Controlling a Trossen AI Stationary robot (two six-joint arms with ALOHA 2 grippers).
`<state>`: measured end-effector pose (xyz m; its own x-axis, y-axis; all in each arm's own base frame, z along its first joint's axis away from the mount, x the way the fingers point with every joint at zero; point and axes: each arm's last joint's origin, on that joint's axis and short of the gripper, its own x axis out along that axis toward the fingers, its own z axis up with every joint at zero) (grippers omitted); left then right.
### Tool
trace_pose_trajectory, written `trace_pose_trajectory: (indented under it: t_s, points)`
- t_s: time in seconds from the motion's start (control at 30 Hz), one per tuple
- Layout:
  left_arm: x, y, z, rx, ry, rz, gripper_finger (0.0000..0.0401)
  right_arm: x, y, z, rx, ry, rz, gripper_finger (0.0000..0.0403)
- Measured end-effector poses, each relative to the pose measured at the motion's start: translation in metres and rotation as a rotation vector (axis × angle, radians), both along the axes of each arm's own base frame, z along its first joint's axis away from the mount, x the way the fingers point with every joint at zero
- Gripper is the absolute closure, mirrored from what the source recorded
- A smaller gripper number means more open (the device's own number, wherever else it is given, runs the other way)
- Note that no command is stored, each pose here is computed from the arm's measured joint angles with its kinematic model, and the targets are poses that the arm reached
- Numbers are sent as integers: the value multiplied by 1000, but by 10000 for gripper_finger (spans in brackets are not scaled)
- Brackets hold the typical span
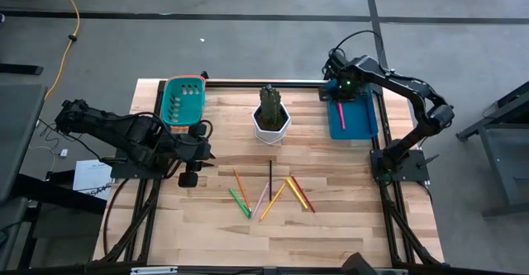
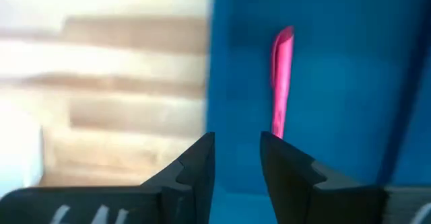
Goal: Sort pens & pencils
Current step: Put the yellow pen into the blue bin
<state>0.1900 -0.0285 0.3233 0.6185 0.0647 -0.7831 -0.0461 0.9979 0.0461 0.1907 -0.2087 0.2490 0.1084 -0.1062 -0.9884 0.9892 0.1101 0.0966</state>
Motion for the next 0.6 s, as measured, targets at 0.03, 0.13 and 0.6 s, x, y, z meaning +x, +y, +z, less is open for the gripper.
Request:
trace_pose_trajectory:
  t_s: [0.03,0.13,0.6]
  points:
    - [0,0,0,0,0,-1,304,3,3,0,5,-6,25,293]
    - [0,0,0,-9,0,2,304,11,14,5,1,-34,95,293]
    - [0,-1,0,-47,-2,2,304,28,99,55,-93,-219,276,293]
